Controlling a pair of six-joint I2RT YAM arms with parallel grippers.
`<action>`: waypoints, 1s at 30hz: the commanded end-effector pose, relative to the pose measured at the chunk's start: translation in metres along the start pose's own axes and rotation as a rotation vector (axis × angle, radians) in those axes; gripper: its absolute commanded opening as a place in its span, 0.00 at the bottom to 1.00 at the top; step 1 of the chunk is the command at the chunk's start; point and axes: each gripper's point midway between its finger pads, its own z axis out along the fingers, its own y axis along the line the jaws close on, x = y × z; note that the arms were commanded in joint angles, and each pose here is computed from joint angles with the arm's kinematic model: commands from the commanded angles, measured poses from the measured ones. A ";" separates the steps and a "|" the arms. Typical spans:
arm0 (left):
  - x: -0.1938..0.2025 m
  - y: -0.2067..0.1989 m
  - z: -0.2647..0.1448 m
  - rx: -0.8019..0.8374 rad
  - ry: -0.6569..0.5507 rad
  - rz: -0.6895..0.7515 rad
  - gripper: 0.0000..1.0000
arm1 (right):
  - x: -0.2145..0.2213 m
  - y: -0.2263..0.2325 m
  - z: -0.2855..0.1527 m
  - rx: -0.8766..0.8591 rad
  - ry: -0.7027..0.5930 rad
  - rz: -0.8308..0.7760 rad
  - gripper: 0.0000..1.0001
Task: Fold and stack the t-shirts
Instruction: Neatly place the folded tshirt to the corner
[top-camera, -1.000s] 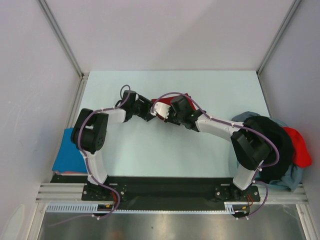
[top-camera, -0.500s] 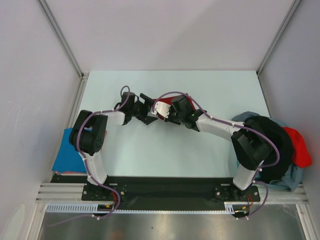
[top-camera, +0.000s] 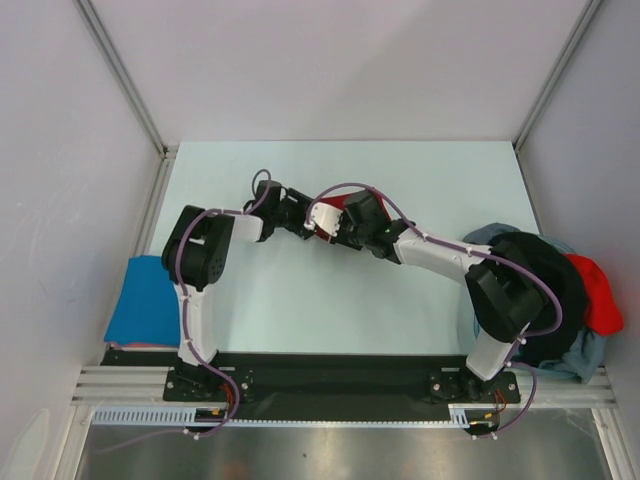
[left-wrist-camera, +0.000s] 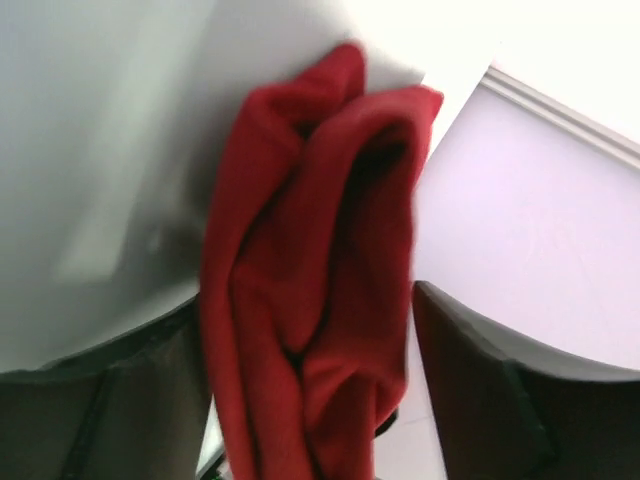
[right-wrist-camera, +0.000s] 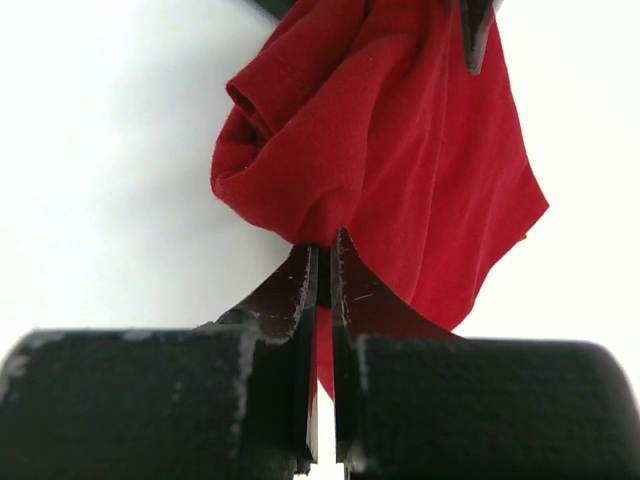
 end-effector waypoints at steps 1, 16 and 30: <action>-0.005 -0.023 0.004 0.066 -0.013 0.021 0.66 | -0.028 -0.011 -0.019 0.039 -0.094 0.008 0.00; -0.029 -0.069 -0.052 0.131 -0.169 0.372 0.00 | -0.008 0.060 -0.046 -0.026 -0.002 0.206 0.49; -0.050 -0.076 -0.186 -0.219 -0.532 0.615 0.00 | -0.020 0.033 -0.124 0.093 -0.165 0.354 0.65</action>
